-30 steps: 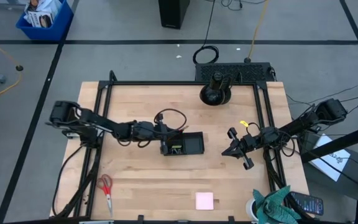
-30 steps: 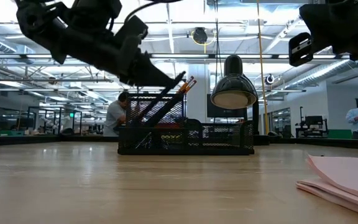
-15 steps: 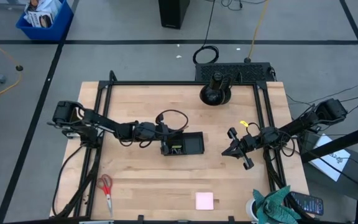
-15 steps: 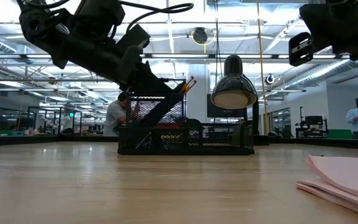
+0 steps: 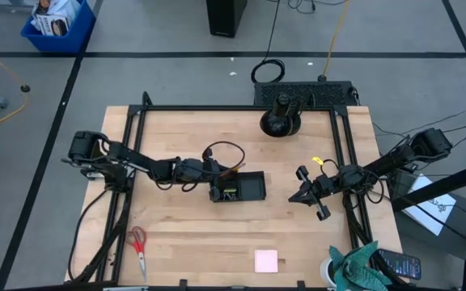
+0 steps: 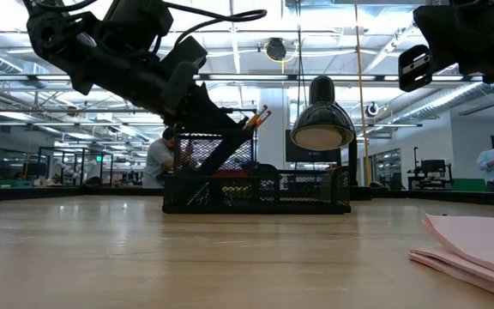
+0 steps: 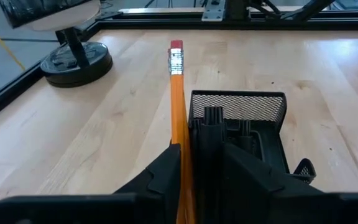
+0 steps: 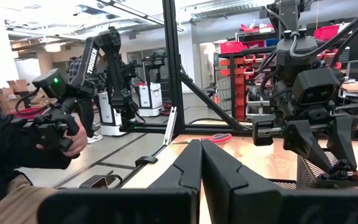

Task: Pick and place office supplies into organizer
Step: Put the black pen into the black desk organizer, then put the red scissors into the black desk organizer

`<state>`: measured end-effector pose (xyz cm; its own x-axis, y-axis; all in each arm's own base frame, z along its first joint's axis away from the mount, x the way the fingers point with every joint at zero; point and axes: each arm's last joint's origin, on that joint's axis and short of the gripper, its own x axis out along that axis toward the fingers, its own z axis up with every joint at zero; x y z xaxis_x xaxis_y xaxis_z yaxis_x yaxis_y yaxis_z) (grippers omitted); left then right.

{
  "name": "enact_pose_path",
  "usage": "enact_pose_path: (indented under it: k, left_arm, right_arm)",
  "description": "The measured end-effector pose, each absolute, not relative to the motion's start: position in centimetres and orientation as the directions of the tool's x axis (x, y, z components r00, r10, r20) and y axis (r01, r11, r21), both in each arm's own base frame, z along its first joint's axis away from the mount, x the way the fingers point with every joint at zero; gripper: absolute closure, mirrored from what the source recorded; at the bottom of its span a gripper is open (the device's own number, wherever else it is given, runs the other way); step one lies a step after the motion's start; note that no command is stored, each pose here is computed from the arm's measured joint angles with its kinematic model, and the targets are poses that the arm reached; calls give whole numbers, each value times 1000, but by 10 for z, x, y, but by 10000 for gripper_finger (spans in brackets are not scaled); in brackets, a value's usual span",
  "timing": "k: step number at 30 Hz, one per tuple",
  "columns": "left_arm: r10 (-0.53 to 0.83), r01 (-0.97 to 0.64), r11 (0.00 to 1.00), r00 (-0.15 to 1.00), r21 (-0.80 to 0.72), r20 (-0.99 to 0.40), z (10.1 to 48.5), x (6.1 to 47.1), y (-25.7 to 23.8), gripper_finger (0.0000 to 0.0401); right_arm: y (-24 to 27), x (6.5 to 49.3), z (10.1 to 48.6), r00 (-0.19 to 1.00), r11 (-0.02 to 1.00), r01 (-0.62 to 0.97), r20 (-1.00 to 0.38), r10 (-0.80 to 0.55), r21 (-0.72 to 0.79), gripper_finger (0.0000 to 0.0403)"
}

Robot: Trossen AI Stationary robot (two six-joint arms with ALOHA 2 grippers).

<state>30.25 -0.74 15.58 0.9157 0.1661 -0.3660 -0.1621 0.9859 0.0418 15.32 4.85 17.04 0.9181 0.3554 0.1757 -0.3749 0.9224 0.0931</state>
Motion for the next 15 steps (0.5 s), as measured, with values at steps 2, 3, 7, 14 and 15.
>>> enact_pose_path:
  k: [2,3,7,14,15]
  left_arm:
    - [166,-158,986,918,51,-360,156,303,-7,279]
    - [166,-156,986,919,56,-358,157,303,-7,279]
    - [166,-160,986,927,46,-336,167,306,-8,278]
    - [183,-182,982,887,44,-424,183,307,-8,257]
    - [185,-184,982,883,44,-430,185,309,-8,251]
  right_arm:
    - [49,153,170,918,922,-375,176,356,94,399]
    - [49,153,170,918,922,-375,176,356,94,399]
    - [49,153,170,918,922,-375,176,355,96,399]
    - [49,153,171,915,920,-380,185,359,94,399]
    - [49,153,171,916,920,-379,177,359,95,399]
